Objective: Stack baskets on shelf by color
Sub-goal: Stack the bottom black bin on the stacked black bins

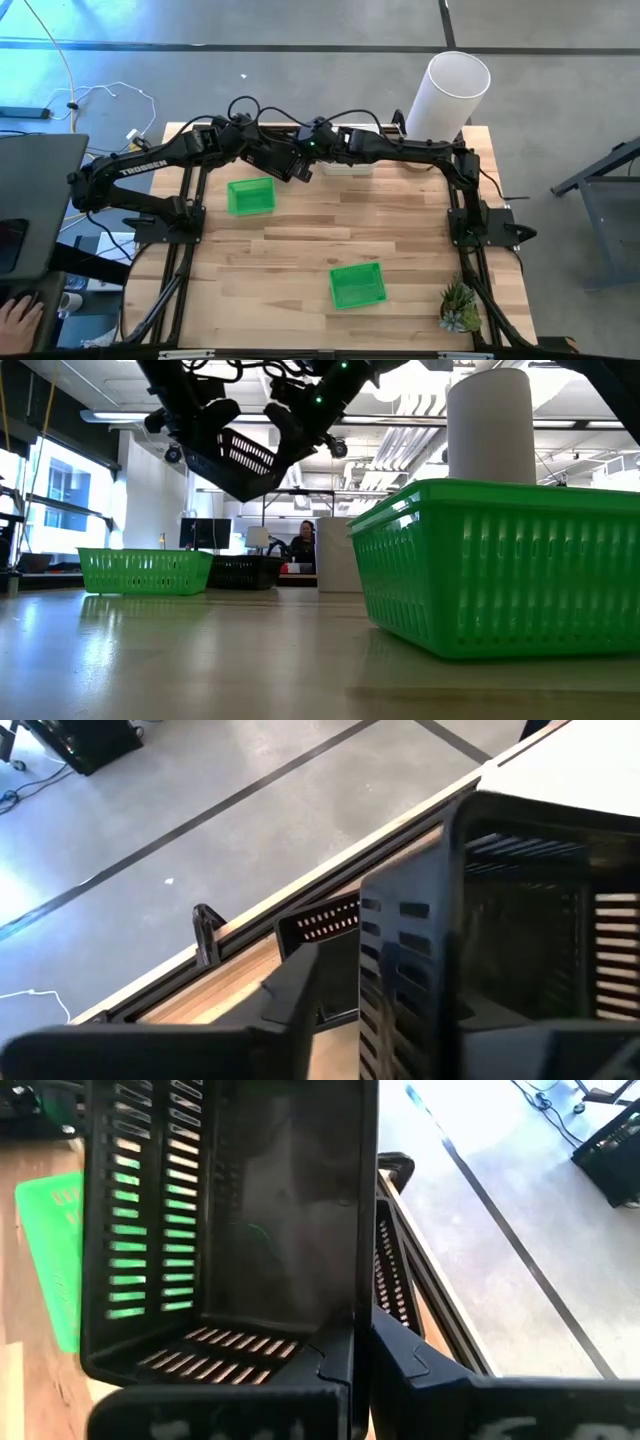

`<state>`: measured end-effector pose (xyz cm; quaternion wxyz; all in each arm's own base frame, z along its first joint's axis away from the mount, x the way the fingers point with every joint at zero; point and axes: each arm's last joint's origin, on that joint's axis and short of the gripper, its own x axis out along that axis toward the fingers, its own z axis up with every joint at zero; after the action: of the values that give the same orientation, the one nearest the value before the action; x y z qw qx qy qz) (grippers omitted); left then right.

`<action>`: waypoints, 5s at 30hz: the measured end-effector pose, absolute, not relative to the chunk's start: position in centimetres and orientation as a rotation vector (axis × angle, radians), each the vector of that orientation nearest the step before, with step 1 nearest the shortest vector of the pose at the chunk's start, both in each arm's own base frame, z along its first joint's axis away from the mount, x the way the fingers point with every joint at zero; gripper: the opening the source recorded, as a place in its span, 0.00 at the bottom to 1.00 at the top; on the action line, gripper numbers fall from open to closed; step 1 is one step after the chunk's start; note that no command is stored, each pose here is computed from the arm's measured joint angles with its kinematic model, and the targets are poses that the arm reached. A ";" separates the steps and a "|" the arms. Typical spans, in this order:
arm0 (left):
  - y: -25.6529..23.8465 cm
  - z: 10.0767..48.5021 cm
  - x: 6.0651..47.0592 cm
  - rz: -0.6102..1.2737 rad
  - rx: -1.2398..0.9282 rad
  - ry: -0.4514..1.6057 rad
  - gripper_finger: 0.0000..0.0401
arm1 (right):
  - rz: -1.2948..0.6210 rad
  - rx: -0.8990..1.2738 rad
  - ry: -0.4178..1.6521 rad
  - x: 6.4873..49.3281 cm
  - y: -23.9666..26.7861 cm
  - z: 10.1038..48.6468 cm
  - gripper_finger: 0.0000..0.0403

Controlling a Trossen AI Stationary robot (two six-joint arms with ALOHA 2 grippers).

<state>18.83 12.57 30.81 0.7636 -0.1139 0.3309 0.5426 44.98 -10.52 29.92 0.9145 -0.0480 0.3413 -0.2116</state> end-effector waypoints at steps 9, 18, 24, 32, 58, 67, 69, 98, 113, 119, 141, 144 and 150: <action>12.5 30.7 18.9 1.144 -0.241 0.739 0.01 | -0.445 -0.097 0.706 44.9 -10.5 30.0 0.00; 12.5 30.7 18.9 1.130 -0.248 0.745 0.00 | -0.438 -0.143 0.706 45.0 -10.6 30.0 0.07; 12.8 30.7 18.7 1.133 -0.262 0.749 0.00 | -0.432 -0.170 0.706 44.8 -10.6 30.4 0.24; 14.4 30.5 17.5 1.149 -0.351 0.747 0.00 | -0.507 -0.207 0.638 41.9 -10.2 35.2 0.35; 23.6 24.8 17.4 1.093 -0.769 0.706 0.00 | -0.580 -0.270 0.825 36.0 -9.5 38.6 0.36; 25.7 22.8 15.8 1.118 -0.870 0.738 0.00 | -0.582 -0.261 0.838 35.9 -9.5 38.4 0.36; 26.0 22.5 15.6 1.116 -0.885 0.739 0.00 | -0.582 -0.260 0.837 35.9 -9.5 38.4 0.36; 27.9 17.6 16.2 1.110 -0.938 0.881 0.03 | -0.580 -0.260 0.839 36.0 -9.5 38.4 0.36; 27.7 17.6 16.5 1.085 -0.966 0.874 0.27 | -0.581 -0.259 0.839 36.0 -9.5 38.4 0.36; 27.5 17.7 16.7 0.978 -0.992 0.863 0.30 | -0.581 -0.259 0.839 36.0 -9.5 38.4 0.36; 26.8 20.8 16.2 0.971 -0.851 0.815 0.29 | -0.585 -0.238 0.848 35.9 -9.5 38.2 0.36; 26.5 21.1 16.0 0.987 -0.803 0.842 0.29 | -0.584 -0.239 0.853 35.9 -9.5 38.2 0.36; 25.8 21.0 16.1 1.069 -0.735 0.942 0.29 | -0.584 -0.239 0.853 35.9 -9.4 38.2 0.36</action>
<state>16.05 25.84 20.99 0.6955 -0.3294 0.4221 0.4793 35.86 -9.44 38.21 0.8627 -0.1138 0.4066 -0.2784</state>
